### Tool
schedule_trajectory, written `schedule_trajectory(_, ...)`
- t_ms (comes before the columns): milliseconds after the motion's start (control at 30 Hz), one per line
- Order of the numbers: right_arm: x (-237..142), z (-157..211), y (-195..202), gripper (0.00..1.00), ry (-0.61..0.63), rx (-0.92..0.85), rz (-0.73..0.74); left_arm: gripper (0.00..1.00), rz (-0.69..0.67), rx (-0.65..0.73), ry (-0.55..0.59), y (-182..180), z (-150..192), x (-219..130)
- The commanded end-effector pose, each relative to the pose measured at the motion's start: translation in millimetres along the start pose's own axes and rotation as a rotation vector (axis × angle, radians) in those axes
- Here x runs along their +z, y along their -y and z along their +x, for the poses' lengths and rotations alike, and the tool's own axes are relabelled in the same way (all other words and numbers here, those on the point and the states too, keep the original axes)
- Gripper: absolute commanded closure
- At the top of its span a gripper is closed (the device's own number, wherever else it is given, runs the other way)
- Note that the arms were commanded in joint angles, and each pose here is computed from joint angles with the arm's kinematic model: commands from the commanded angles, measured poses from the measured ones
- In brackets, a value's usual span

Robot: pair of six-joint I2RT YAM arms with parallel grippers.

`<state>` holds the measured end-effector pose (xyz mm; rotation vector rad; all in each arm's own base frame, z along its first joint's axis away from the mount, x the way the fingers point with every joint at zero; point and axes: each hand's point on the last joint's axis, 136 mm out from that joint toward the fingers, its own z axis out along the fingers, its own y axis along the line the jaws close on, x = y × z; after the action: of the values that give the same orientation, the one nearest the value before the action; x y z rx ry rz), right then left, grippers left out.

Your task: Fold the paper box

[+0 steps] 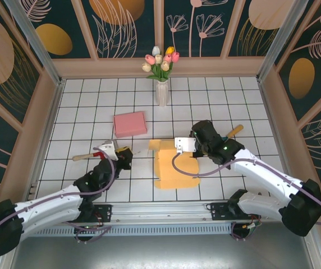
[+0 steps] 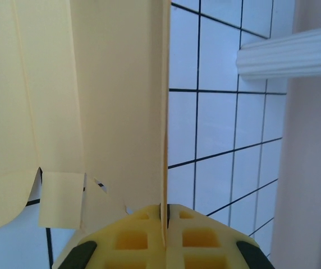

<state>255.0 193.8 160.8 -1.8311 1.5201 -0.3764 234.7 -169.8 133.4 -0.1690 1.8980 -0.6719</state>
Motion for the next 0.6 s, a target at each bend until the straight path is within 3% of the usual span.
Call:
schedule_trajectory(0,-5.3,-7.4,10.1,1.0,0.042,-0.078,0.073,0.78,-0.074,0.055,0.041,-20.5,-2.4,-4.7)
schedule_trajectory(133,-3.7,-2.4,8.3,1.0,0.021,-0.086,0.079,0.61,-0.098,0.05,0.091,-28.3,-9.3,-8.3)
schedule_trajectory(300,-6.6,2.8,6.8,1.0,-0.016,-0.081,0.068,0.53,-0.089,0.052,0.113,-28.6,-10.6,-9.0)
schedule_trajectory(433,-7.2,4.3,4.9,1.0,-0.024,-0.089,0.068,0.37,-0.066,0.094,0.086,-23.4,-6.2,-6.7)
schedule_trajectory(567,-3.8,3.8,2.2,1.0,-0.019,-0.088,0.072,0.33,0.032,0.175,0.034,-4.9,3.6,-3.1)
